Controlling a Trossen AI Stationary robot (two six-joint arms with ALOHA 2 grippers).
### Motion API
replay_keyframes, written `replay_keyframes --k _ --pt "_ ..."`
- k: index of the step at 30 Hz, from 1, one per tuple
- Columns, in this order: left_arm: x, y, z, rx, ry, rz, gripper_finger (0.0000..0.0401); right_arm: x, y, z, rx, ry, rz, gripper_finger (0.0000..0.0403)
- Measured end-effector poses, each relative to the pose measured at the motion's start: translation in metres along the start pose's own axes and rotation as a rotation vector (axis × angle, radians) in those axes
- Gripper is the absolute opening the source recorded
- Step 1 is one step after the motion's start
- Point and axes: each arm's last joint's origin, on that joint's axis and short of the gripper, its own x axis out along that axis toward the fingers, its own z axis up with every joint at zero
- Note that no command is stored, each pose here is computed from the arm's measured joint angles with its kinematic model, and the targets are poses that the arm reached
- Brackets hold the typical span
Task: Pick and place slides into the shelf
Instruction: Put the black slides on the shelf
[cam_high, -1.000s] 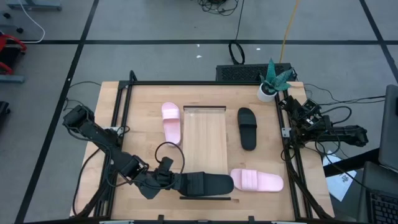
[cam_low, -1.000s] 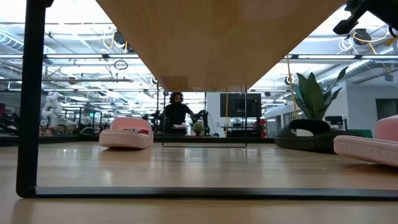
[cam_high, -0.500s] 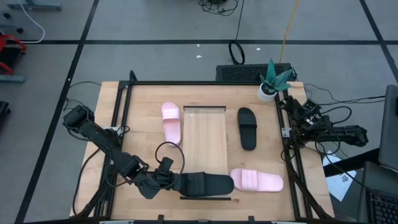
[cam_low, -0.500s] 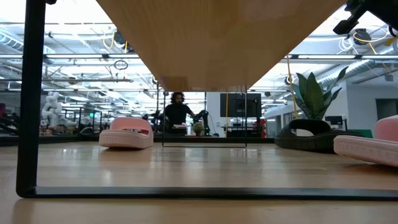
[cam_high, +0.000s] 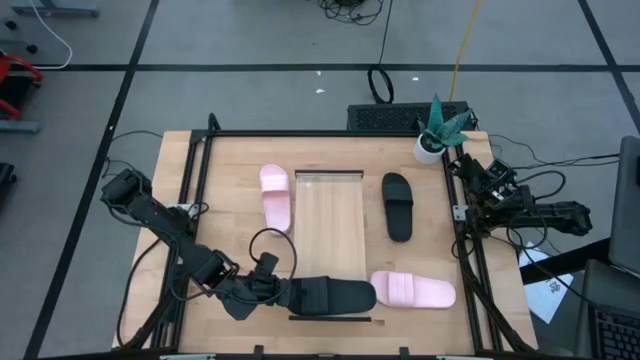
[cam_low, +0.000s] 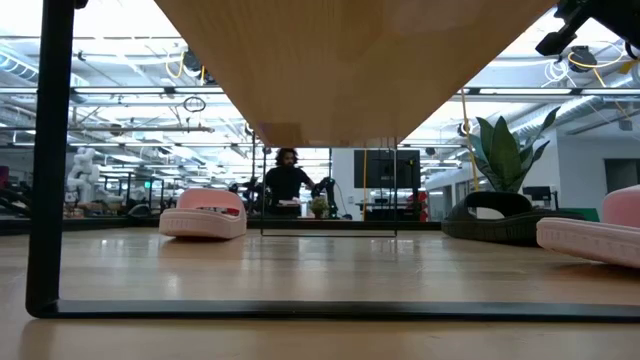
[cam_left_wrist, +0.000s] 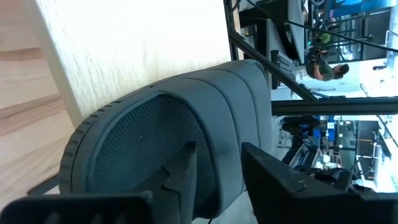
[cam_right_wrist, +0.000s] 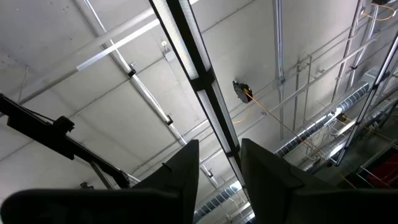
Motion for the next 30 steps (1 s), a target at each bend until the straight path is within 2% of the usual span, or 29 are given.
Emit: replay_keyframes --k 8,19,25,30 --pt "-0.004 -0.003 0.002 -0.004 -0.007 -0.010 0.0125 0.000 0.000 0.000 0.000 0.000 0.000 0.0109" --pt "-0.033 -0.009 0.012 0.044 -0.064 0.010 0.0125 0.000 -0.001 -0.001 -0.004 0.016 -0.007 0.0109" --pt "-0.047 -0.010 0.022 0.063 -0.097 0.029 0.0125 -0.002 -0.008 -0.016 -0.049 0.208 -0.021 0.0109" --pt "-0.059 -0.013 0.031 0.070 -0.126 0.030 0.0125 0.000 -0.016 -0.030 -0.204 0.416 -0.121 0.0109"
